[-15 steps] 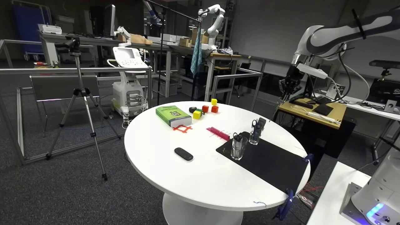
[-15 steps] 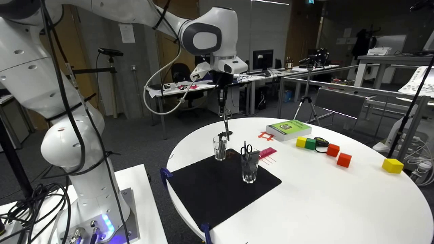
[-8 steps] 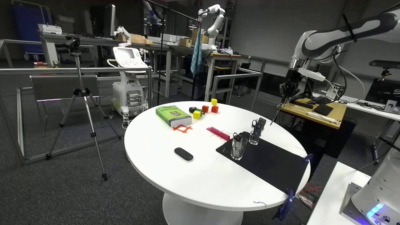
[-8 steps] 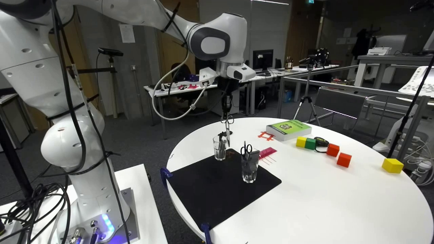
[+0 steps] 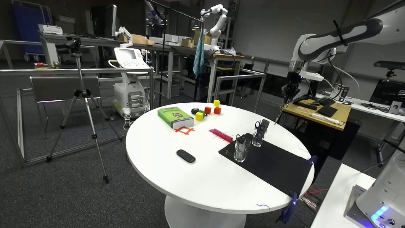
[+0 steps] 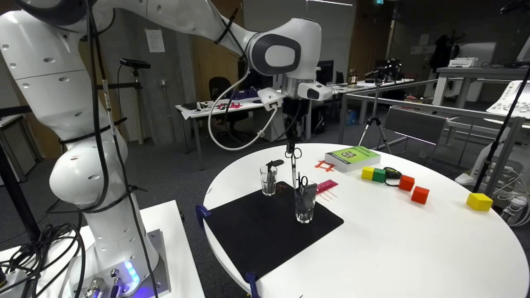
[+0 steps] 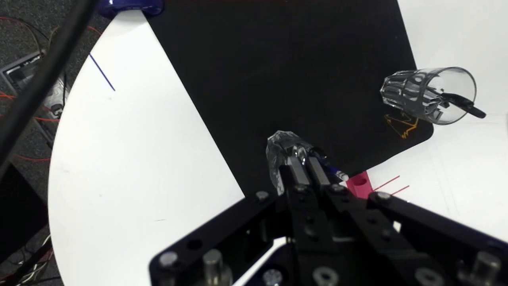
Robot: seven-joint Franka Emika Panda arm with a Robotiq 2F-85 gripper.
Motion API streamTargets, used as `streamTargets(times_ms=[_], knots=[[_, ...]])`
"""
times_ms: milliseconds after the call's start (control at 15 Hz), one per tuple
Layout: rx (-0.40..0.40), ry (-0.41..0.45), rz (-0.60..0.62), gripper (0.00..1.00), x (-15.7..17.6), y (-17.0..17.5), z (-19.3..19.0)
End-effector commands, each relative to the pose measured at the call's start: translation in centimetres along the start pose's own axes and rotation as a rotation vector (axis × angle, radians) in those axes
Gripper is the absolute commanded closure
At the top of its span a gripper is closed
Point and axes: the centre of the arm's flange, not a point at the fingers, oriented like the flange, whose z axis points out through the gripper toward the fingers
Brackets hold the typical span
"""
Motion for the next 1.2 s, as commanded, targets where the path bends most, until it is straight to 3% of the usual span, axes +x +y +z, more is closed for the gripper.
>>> streamTargets(times_ms=[0, 600, 1133], knots=[[-0.031, 0.003, -0.056, 0.99, 2.7, 0.3, -0.3], [0.004, -0.001, -0.079, 0.99, 5.3, -1.7, 0.6], [0.027, -0.047, -0.082, 0.99, 5.0, -3.4, 0.5]])
